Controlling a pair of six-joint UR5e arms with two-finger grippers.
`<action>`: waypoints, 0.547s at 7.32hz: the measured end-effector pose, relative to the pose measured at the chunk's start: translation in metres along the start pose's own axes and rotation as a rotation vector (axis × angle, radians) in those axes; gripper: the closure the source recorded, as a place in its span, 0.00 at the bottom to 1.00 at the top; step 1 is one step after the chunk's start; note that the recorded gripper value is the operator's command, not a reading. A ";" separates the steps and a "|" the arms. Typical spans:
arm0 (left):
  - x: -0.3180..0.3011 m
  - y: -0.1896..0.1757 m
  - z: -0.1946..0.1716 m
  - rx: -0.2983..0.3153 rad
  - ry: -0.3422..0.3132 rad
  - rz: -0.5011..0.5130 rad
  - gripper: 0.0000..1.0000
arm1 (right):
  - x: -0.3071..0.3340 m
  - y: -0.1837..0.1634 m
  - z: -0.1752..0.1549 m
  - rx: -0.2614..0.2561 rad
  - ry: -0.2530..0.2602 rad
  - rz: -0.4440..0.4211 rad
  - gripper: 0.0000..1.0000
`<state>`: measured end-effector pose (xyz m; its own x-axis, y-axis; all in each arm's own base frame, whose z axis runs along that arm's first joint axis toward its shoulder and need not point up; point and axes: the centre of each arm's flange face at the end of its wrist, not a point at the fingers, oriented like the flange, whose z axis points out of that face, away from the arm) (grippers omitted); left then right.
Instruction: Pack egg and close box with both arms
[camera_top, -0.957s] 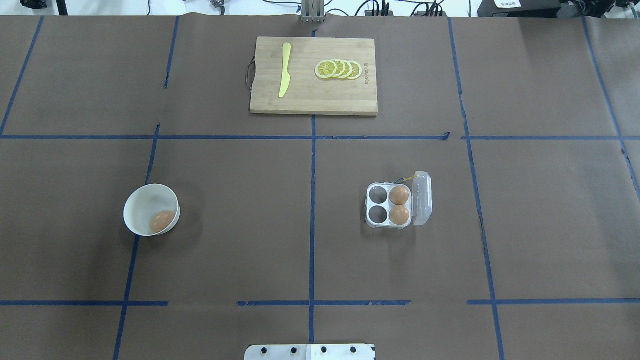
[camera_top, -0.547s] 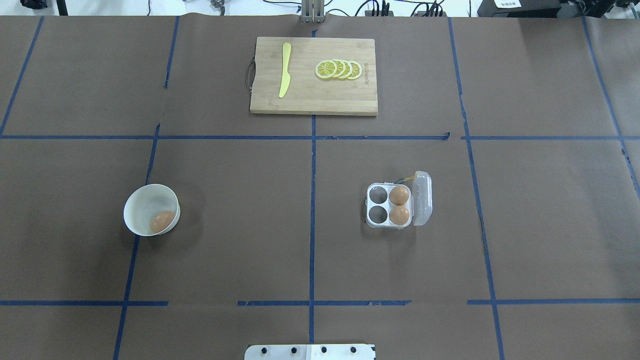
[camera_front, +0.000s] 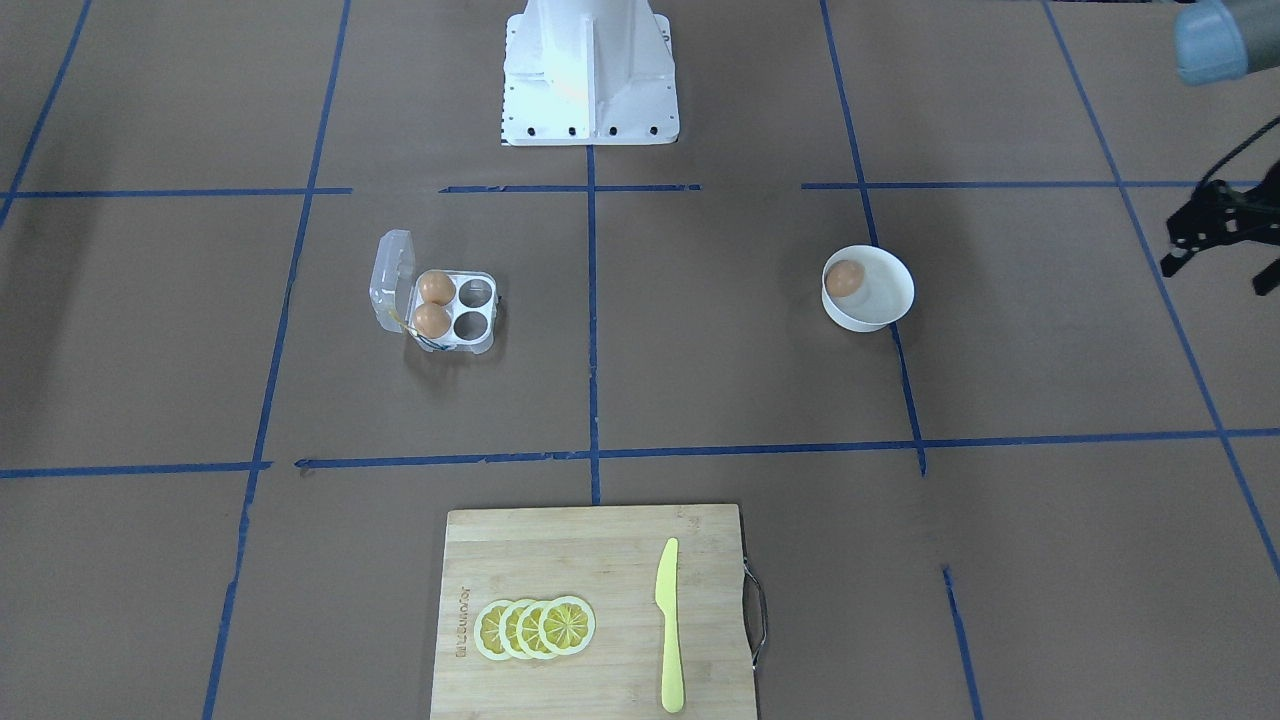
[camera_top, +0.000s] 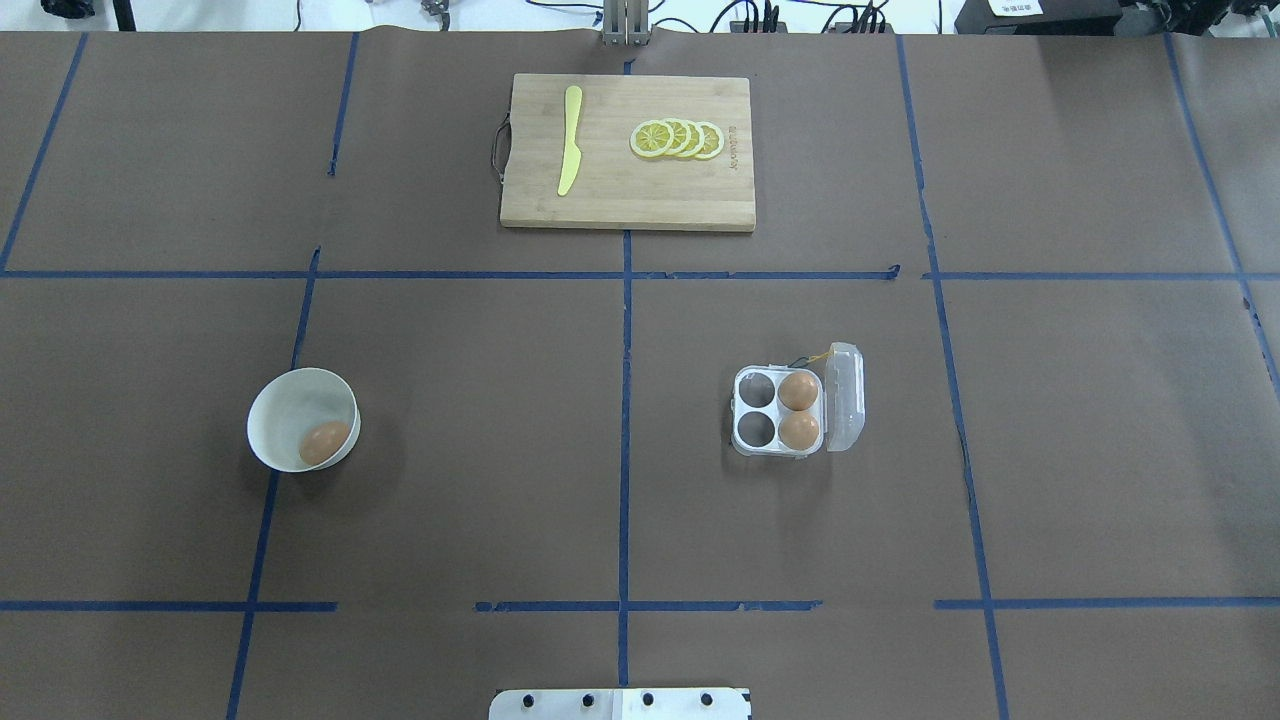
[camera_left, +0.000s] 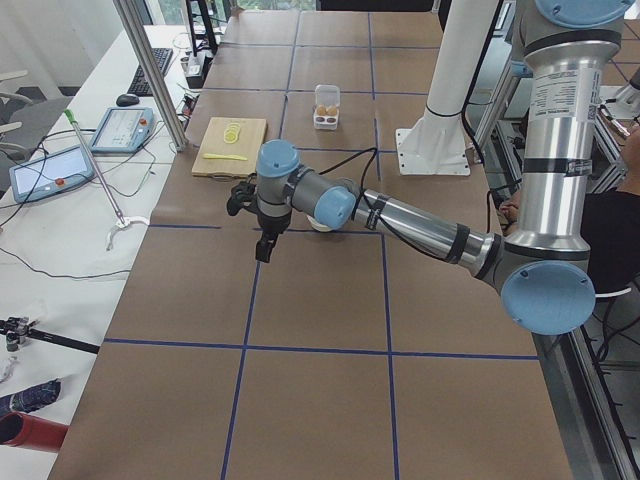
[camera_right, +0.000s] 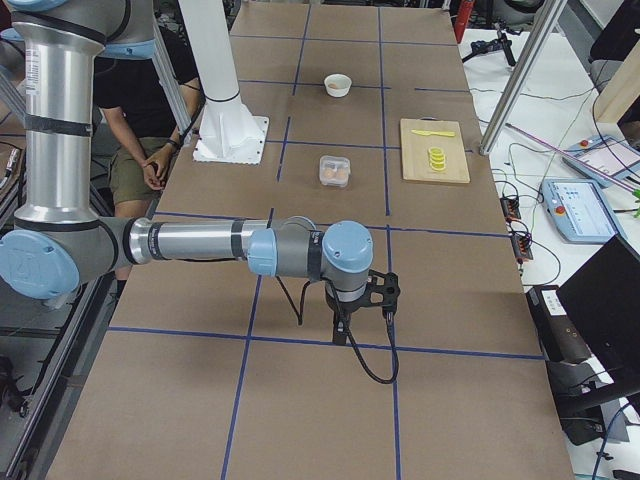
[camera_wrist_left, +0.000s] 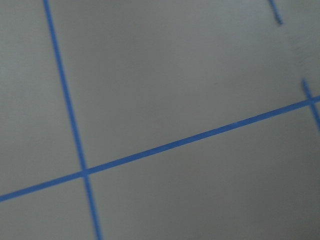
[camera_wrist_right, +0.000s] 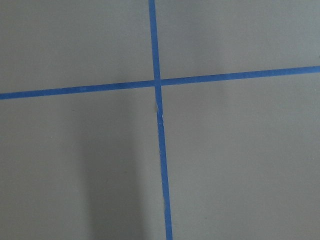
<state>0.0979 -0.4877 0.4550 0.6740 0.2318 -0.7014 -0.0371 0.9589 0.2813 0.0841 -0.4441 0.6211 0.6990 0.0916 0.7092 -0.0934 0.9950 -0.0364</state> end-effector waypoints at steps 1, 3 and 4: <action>0.037 0.012 0.012 0.010 0.037 -0.059 0.00 | 0.001 0.001 0.001 -0.003 0.000 0.003 0.00; 0.086 0.051 0.045 0.030 0.118 -0.185 0.02 | 0.004 0.004 0.004 -0.008 -0.001 0.010 0.00; 0.111 0.067 0.064 0.018 0.131 -0.247 0.03 | 0.004 0.003 0.004 -0.009 -0.001 0.011 0.00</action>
<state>0.2177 -0.4085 0.4375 0.5599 0.0117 -0.8285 0.1302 0.9862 0.1019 0.0835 -0.4405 0.6266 0.6974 0.1027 0.7093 -0.0945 0.9942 -0.0510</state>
